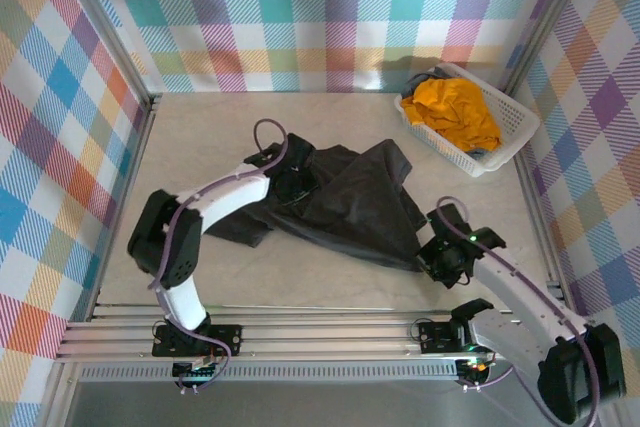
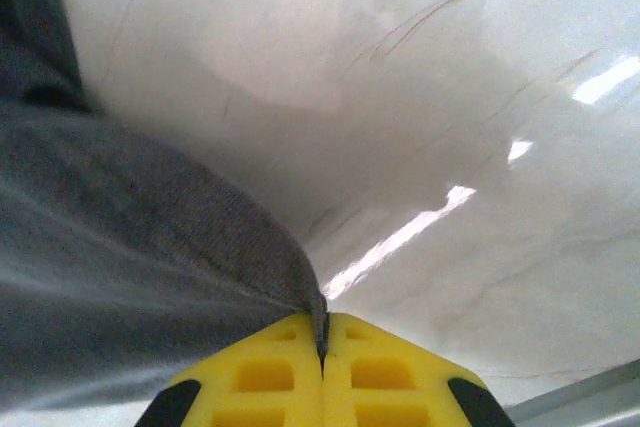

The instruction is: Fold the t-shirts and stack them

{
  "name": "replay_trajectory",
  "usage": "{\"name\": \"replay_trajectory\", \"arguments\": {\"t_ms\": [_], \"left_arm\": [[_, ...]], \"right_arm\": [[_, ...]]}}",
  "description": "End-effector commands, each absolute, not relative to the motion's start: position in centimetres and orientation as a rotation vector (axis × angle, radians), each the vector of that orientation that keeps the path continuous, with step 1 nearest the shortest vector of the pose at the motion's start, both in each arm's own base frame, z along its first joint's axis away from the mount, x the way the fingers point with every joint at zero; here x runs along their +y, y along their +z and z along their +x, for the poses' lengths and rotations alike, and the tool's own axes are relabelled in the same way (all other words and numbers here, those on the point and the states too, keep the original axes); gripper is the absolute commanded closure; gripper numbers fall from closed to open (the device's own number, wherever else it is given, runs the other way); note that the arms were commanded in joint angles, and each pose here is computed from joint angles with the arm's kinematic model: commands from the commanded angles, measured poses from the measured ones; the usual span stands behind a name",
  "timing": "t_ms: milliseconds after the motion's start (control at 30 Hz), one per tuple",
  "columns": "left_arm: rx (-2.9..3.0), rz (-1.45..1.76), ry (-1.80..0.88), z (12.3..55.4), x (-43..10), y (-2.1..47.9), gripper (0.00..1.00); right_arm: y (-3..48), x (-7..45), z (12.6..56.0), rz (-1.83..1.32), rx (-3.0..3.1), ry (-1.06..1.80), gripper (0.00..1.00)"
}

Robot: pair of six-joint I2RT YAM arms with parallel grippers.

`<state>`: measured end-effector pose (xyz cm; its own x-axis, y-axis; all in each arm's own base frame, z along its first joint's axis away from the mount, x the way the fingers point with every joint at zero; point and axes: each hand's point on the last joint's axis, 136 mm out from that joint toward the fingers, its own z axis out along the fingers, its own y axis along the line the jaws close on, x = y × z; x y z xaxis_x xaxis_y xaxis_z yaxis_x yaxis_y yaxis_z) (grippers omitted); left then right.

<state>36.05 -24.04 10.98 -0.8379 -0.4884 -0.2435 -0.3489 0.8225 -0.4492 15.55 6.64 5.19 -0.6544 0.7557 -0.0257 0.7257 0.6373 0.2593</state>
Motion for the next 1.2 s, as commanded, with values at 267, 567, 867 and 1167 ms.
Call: {"name": "replay_trajectory", "arguments": {"t_ms": [267, 567, 867, 1167], "left_arm": [[2.724, -0.746, -0.014, 36.0, -5.5, 9.8, 0.55], [2.79, -0.517, 0.178, 37.6, -2.6, 5.2, 0.54], [2.768, -0.407, -0.013, 39.9, -5.1, 3.3, 0.52], [2.759, -0.392, -0.107, 41.3, -6.4, 2.4, 0.53]], "right_arm": [[6.3, 1.9, 22.1, 1.318, 2.655, 0.452, 1.0], [7.1, 1.5, 23.1, 1.26, 2.645, 0.476, 1.0], [6.9, 2.0, 23.1, 1.252, 2.648, 0.519, 1.0], [6.7, 2.4, 22.9, 1.246, 2.658, 0.55, 1.0]]}}
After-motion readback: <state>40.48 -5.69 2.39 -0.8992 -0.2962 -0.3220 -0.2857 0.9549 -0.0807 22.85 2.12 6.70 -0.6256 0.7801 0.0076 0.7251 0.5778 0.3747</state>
